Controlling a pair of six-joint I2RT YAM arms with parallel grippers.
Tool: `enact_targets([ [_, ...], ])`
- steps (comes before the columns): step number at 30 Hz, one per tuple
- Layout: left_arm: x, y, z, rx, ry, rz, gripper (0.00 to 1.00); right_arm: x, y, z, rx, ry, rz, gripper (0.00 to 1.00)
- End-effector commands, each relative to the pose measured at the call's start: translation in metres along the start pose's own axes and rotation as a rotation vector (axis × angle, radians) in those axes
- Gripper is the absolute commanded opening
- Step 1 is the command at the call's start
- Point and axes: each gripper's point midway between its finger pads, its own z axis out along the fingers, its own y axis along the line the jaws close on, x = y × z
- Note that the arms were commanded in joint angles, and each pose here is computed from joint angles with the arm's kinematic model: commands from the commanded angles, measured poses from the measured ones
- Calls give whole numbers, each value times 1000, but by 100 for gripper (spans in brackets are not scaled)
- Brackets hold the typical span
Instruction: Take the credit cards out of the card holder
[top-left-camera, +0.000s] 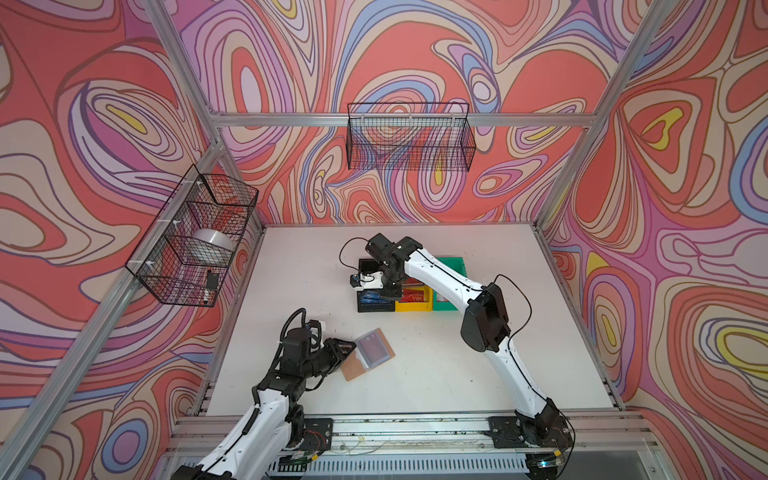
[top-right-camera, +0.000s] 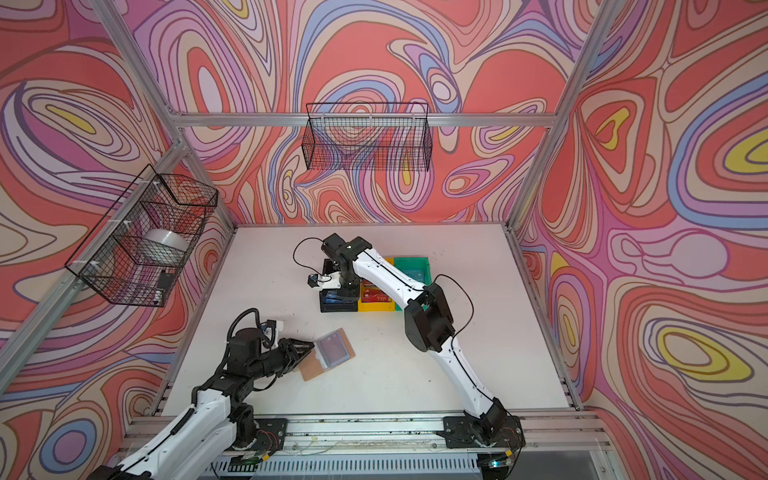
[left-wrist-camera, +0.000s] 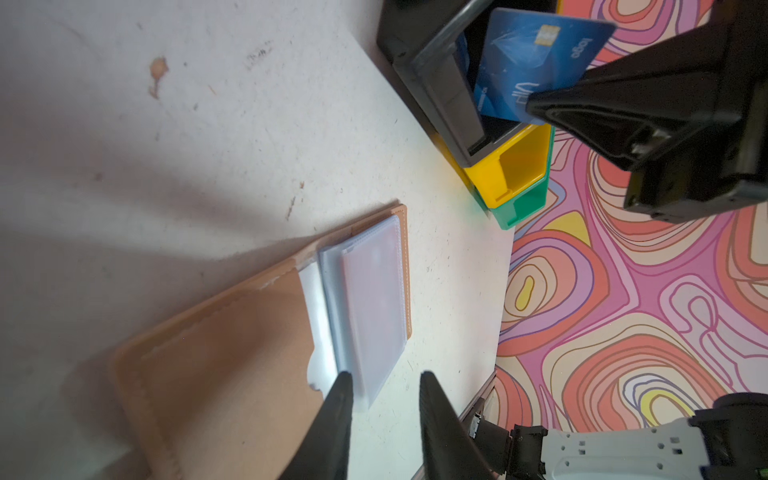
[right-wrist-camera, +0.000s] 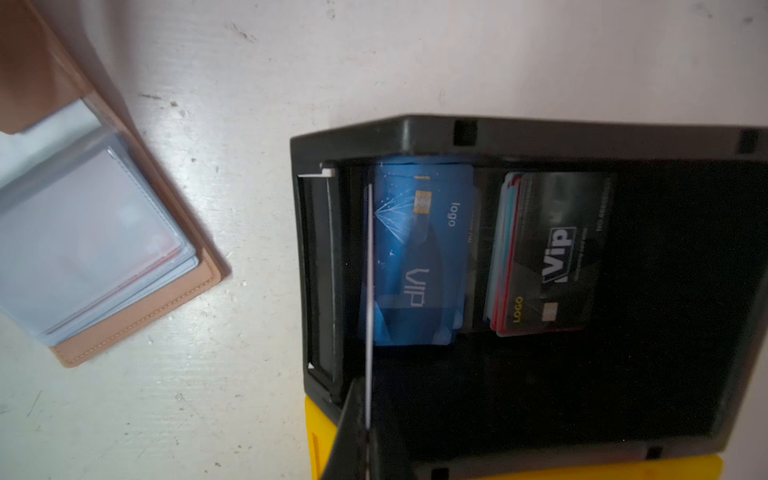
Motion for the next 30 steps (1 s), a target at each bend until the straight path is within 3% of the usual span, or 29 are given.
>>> enact_targets([
  [1, 1, 6, 0, -14, -5, 5, 31, 3, 2, 10, 4, 35, -18, 0],
  [30, 2, 9, 0, -23, -3, 6, 32, 10, 16, 24, -39, 93, -53, 0],
])
